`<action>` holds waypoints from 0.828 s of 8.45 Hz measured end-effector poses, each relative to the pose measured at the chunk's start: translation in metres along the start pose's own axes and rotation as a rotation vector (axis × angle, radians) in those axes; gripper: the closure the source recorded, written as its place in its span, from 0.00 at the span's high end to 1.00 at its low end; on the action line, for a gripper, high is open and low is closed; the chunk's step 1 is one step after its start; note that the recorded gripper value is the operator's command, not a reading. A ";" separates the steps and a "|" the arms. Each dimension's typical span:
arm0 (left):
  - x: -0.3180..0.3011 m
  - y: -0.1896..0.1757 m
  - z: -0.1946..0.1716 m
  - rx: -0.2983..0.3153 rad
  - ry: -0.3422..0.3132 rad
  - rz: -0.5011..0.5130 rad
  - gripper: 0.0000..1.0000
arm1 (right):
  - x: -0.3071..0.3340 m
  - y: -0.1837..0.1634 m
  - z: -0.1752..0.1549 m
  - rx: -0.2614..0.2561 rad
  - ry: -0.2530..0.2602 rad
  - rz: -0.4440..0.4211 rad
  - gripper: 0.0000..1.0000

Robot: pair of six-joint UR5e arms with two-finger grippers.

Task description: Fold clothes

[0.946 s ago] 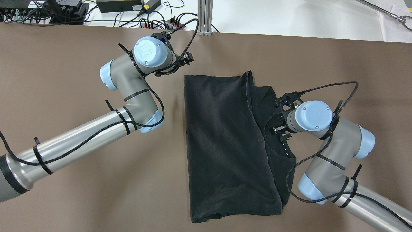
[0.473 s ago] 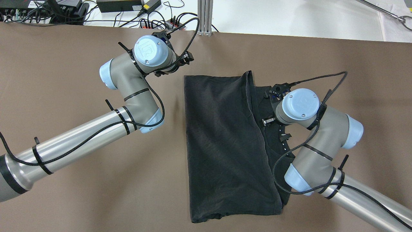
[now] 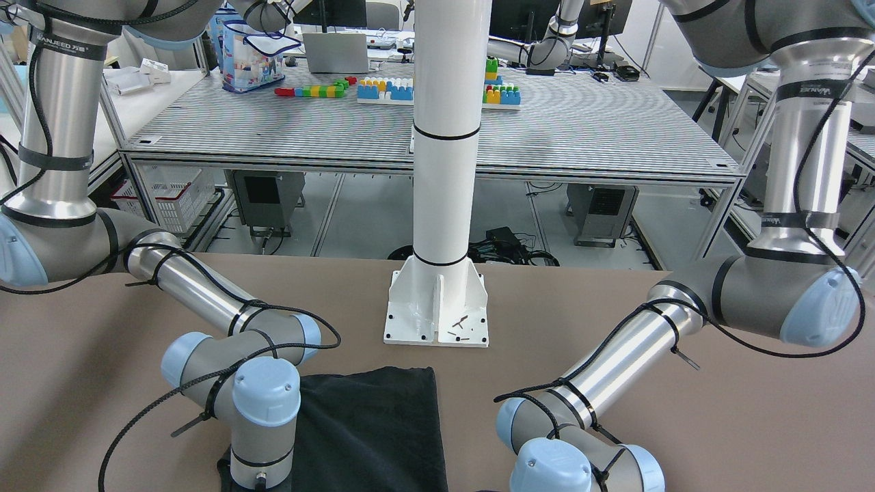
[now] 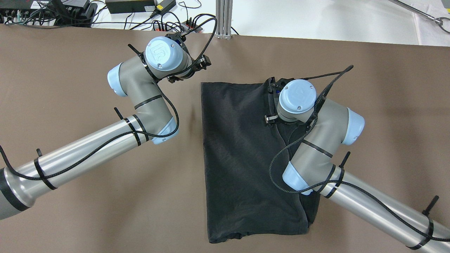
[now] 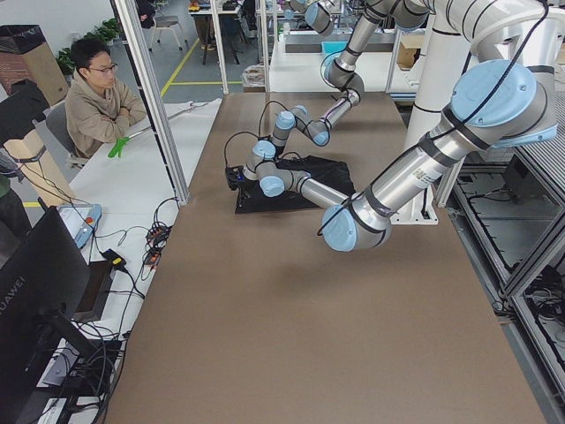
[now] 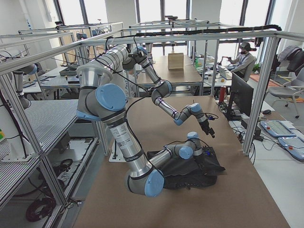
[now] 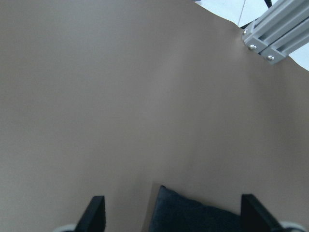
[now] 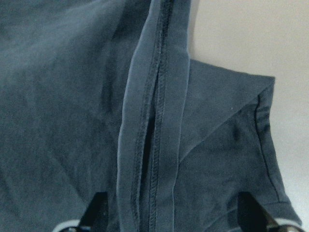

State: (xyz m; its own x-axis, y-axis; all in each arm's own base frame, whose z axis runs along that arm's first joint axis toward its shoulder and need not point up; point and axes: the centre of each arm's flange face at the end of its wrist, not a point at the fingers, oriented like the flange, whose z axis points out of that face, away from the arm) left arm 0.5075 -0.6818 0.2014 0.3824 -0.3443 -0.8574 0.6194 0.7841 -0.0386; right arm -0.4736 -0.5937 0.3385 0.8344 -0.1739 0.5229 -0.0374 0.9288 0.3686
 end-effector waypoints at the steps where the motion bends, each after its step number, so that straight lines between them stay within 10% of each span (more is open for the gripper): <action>1: 0.000 -0.003 -0.001 -0.001 0.001 -0.002 1.00 | 0.018 -0.007 0.008 0.005 0.013 -0.020 0.95; 5: 0.000 -0.008 -0.003 0.000 0.002 -0.005 1.00 | 0.085 -0.023 -0.005 -0.002 -0.043 -0.065 0.95; 7: 0.002 -0.007 -0.006 -0.001 0.010 -0.004 1.00 | 0.072 -0.002 -0.050 0.026 -0.117 0.150 0.95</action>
State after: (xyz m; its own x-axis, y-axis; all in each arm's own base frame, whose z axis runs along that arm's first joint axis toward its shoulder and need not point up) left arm 0.4992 -0.6849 0.1969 0.3730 -0.3425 -0.8623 0.6206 0.7830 -0.0425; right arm -0.3860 -0.5916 0.3375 0.7488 -0.0727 0.6588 -0.1721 0.9385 0.2993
